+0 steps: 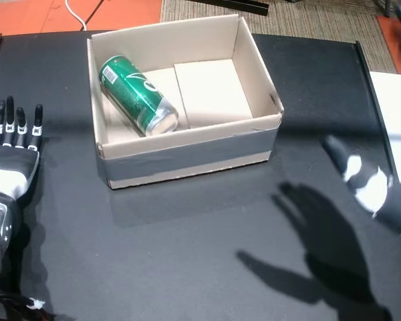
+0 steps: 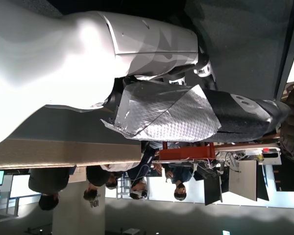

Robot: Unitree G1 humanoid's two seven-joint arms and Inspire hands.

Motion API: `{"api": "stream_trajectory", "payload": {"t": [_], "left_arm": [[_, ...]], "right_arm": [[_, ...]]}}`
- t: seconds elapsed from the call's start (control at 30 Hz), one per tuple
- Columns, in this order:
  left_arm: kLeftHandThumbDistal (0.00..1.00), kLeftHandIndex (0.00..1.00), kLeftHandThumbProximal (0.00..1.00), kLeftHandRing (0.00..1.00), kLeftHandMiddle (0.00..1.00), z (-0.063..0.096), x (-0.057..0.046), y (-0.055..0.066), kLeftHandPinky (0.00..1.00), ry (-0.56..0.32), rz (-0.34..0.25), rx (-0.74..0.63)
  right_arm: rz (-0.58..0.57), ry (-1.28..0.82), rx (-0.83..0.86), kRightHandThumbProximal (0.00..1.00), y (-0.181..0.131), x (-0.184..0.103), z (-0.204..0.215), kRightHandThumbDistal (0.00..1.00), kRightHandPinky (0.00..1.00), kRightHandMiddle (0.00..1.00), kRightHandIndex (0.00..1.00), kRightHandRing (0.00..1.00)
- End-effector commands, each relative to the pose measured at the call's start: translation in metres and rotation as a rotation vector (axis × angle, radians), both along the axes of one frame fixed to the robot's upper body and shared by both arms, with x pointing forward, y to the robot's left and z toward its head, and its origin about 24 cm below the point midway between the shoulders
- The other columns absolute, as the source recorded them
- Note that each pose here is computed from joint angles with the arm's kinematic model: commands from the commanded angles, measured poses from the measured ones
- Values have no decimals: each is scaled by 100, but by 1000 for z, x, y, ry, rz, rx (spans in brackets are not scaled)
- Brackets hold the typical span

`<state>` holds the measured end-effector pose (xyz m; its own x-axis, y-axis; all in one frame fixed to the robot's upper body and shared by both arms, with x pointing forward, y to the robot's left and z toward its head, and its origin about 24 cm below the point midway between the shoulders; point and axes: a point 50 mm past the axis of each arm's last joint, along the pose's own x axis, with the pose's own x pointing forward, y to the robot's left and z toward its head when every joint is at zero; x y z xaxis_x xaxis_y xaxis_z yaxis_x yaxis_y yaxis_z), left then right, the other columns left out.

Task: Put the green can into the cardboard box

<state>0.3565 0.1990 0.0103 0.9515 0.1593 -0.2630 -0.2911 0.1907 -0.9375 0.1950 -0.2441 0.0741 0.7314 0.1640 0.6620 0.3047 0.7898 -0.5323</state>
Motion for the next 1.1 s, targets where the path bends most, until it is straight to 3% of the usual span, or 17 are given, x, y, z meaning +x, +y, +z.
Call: {"api": "stream_trajectory", "payload": {"t": [0.0, 0.1, 0.2, 0.33, 0.4, 0.5, 0.57, 0.77, 0.9, 0.93, 1.0, 1.07], "left_arm": [[84, 55, 92, 46, 30, -8, -6, 5, 78, 34, 0, 13], [83, 54, 89, 44, 30, -7, -6, 7, 77, 33, 6, 8], [80, 57, 92, 44, 33, -6, -5, 10, 75, 47, 11, 19], [78, 55, 92, 43, 29, -5, -6, 14, 73, 24, 5, 36], [77, 50, 92, 40, 27, -5, -6, 15, 71, 31, 11, 44], [77, 52, 95, 41, 28, -4, -6, 17, 73, 32, 13, 48], [78, 52, 96, 44, 28, -4, -6, 17, 76, 25, 11, 47], [75, 53, 94, 43, 29, -4, -7, 19, 74, 25, 11, 52], [75, 55, 96, 45, 31, -3, -6, 20, 79, 31, 13, 49], [74, 54, 96, 44, 30, -3, -6, 20, 78, 35, 13, 53], [72, 53, 97, 44, 30, -2, -5, 20, 76, 44, 15, 57], [72, 53, 98, 45, 31, -1, -4, 20, 79, 48, 16, 58]], "right_arm": [[-67, 48, 39, 64, 2, -12, -26, 87, 96, 76, 58, 85], [-178, 60, 53, 70, 6, -25, -55, 75, 94, 72, 52, 83], [-277, 12, 137, 68, 13, -33, -76, 84, 92, 65, 43, 80], [-305, -37, 236, 75, 28, -30, -89, 85, 92, 64, 40, 80], [-301, -18, 224, 75, 33, -28, -98, 85, 93, 62, 40, 78], [-249, 33, 198, 65, 37, -26, -107, 87, 94, 67, 44, 81], [-230, 65, 152, 68, 41, -25, -112, 93, 95, 67, 46, 81], [-210, 84, 59, 74, 52, -23, -120, 84, 93, 67, 47, 83], [-206, 82, 73, 73, 53, -19, -118, 90, 94, 68, 47, 81], [-208, 83, 81, 73, 53, -18, -118, 96, 94, 68, 46, 81], [-207, 90, 100, 73, 52, -15, -117, 97, 94, 67, 44, 80], [-204, 97, 111, 73, 52, -14, -117, 89, 94, 68, 44, 80]]}}
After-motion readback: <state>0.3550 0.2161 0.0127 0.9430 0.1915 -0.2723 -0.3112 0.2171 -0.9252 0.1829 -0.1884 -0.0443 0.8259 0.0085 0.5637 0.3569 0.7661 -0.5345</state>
